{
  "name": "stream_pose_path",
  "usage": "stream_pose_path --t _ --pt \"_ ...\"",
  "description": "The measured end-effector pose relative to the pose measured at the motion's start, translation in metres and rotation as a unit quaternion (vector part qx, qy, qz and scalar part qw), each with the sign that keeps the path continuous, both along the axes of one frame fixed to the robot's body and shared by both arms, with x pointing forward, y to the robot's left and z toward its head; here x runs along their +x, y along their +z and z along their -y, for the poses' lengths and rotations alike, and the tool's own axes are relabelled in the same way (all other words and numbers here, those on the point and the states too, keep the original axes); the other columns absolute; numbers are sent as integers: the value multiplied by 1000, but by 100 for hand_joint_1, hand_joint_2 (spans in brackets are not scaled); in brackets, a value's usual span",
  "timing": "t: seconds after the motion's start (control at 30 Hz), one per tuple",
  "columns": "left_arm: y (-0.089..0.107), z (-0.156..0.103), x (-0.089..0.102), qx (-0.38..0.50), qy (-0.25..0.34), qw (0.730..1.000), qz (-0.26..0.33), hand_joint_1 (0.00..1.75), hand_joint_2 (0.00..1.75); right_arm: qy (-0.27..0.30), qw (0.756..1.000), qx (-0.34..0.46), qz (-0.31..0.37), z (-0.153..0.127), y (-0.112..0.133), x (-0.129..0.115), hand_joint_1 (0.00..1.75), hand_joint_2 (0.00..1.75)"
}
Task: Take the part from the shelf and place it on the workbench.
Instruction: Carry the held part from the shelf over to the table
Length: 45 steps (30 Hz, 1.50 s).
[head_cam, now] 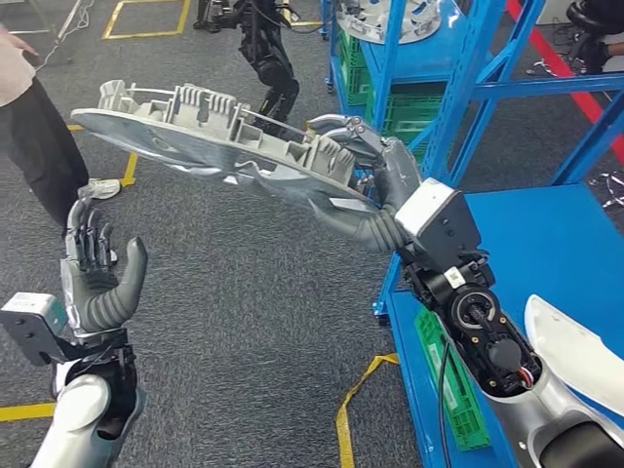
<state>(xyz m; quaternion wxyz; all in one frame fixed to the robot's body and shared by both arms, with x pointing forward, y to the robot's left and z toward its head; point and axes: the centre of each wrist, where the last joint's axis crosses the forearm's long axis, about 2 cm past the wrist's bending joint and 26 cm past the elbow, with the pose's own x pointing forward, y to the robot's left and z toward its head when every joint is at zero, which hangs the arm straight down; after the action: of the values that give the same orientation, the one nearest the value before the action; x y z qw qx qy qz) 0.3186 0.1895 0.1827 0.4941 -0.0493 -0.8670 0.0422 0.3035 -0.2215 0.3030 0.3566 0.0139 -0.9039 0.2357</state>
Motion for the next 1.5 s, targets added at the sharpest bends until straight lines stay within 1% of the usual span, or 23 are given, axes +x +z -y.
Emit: stream_pose_path --t 0.3,0.6,0.8,1.37,1.5 --pt "2 0 3 -5 -3 1000 2 0 175 -2 1000 3 4 0 0 3 175 175" --pt "-2 1 3 -5 -5 1000 -6 0 175 -1 1000 5 -7 1 -6 5 175 175" --pt "-3 -2 4 -2 5 1000 -10 0 175 0 1000 5 -6 1 -7 6 175 175" --pt "-8 -11 3 17 24 999 -19 0 175 -4 1000 12 -23 3 -19 13 175 175" --pt "-15 -16 -2 25 29 999 -34 0 175 -4 999 13 -37 4 -27 14 175 175"
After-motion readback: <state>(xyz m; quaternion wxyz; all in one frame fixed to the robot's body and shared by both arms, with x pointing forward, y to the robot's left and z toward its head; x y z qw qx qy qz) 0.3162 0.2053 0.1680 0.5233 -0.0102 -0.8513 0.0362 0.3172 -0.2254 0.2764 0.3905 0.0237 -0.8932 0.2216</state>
